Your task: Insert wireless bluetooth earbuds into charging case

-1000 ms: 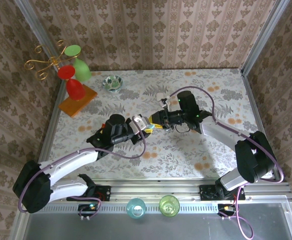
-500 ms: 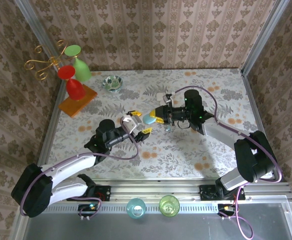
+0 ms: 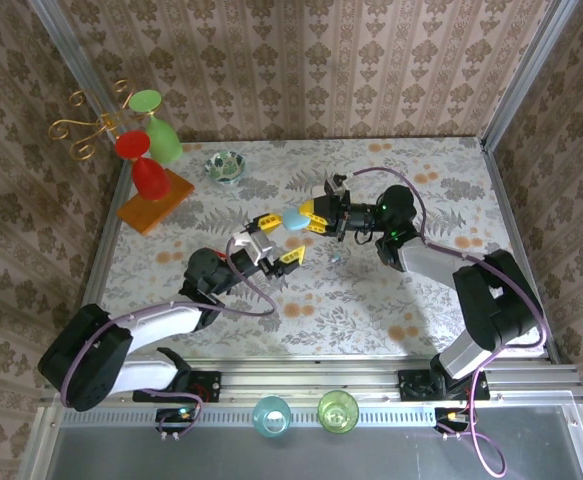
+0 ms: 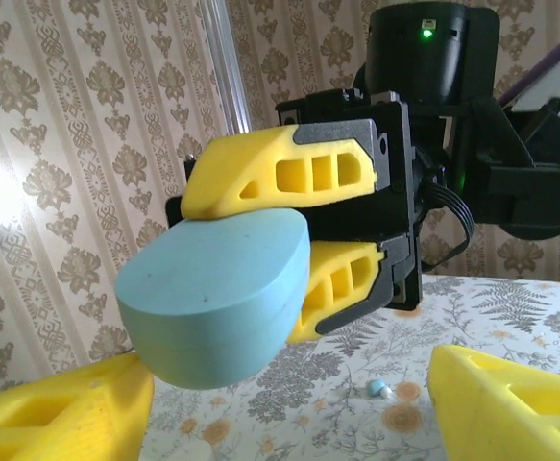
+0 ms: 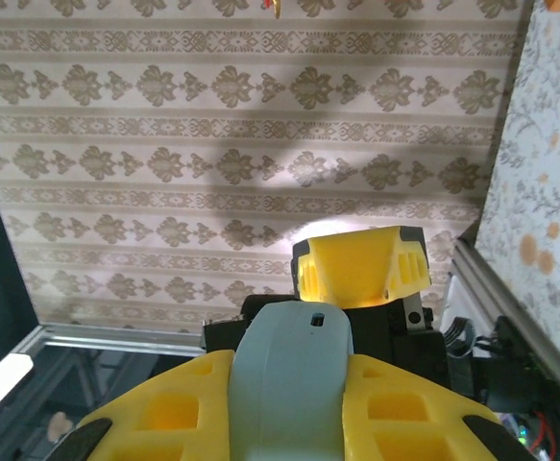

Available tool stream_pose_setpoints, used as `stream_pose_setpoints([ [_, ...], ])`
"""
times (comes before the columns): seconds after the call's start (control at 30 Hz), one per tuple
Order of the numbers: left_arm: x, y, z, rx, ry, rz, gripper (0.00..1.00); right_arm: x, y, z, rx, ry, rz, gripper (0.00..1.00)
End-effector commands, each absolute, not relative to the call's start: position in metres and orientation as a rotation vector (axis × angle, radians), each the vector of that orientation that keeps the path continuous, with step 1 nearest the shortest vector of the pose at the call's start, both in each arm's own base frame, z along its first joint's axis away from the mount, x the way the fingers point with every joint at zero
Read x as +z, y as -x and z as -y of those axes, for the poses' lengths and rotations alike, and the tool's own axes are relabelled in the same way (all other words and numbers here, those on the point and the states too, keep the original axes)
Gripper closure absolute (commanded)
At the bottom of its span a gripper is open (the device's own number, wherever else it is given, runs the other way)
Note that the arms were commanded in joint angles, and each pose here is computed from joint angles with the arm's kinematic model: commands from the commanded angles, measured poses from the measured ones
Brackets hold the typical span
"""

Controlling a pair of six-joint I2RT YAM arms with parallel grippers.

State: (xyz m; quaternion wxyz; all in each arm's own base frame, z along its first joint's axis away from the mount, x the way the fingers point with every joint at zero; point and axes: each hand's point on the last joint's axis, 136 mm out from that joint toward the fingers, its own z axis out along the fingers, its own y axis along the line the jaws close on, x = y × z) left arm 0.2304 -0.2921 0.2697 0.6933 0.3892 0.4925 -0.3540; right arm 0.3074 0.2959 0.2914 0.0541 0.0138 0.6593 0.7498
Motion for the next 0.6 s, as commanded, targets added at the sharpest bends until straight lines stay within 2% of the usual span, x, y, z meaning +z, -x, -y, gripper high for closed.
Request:
stream_pose_setpoints([
  [0.0,0.307,-0.222,0.291,-0.833,-0.844,-0.963,0.29,0.302,-0.306,-0.292,2.328,-0.030,-1.930,0.94],
  [0.23,0.313,-0.225,0.290,-0.847,-0.845,-0.952,0.44,0.300,-0.302,-0.292,2.330,-0.022,-1.941,0.94],
  [0.43,0.315,-0.225,0.295,-0.879,-0.878,-0.938,0.51,0.296,-0.300,-0.293,2.334,-0.023,-1.961,0.94],
  [0.57,0.314,-0.224,0.299,-0.901,-0.897,-0.935,0.52,0.301,-0.300,-0.292,2.333,-0.006,-1.949,0.95],
])
